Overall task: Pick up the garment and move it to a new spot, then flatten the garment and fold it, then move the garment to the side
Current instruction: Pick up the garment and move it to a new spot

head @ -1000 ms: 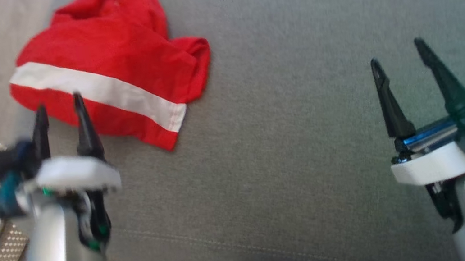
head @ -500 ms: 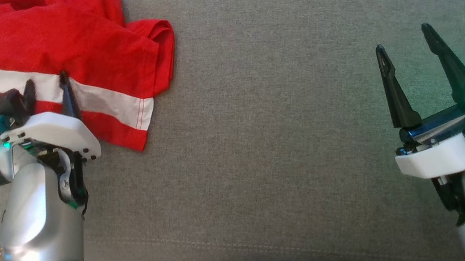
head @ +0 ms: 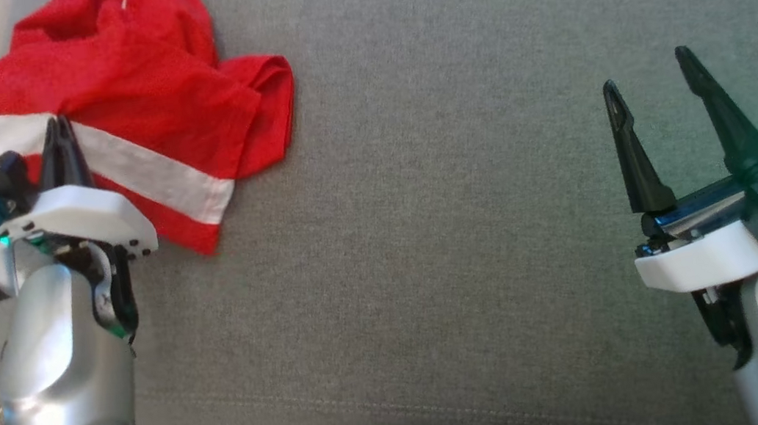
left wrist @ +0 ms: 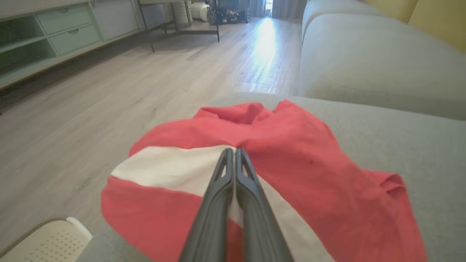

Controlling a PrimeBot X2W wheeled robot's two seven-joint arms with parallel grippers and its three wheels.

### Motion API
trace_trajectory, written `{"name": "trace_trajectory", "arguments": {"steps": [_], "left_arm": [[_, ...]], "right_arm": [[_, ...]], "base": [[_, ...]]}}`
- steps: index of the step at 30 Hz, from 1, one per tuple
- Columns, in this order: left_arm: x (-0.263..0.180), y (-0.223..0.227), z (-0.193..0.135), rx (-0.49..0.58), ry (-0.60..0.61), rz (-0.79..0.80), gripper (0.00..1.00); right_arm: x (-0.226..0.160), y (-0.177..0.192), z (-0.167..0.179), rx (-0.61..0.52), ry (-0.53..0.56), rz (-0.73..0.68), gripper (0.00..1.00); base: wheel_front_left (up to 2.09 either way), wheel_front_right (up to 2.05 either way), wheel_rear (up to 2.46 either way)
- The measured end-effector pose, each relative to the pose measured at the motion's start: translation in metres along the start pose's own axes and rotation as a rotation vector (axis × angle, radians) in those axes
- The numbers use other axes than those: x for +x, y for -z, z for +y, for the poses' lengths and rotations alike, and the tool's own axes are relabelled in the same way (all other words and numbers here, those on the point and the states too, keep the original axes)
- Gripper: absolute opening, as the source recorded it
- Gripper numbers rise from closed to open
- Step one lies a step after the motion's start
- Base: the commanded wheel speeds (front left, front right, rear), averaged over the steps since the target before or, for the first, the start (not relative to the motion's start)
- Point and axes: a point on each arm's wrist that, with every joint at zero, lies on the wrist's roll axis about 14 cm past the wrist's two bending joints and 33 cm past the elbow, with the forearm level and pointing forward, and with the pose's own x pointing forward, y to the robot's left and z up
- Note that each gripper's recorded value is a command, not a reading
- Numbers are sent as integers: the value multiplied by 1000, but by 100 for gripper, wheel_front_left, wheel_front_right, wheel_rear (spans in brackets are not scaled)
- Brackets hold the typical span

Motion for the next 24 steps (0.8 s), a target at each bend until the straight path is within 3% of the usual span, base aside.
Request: {"name": "trace_trajectory", "arguments": {"steps": [6, 16, 24], "left_arm": [[-11, -78, 8, -42, -8, -243, 0], [-78, -186, 10, -90, 28, -625, 0], [-113, -241, -25, -146, 164, -814, 0]], "right_arm": [[-8, -21, 3, -4, 11, -45, 100], [-35, -45, 5, -3, 47, -82, 100], [-53, -63, -8, 5, 108, -125, 100]], "base": [[0, 0, 0], [0, 0, 0], [0, 0, 0]]}}
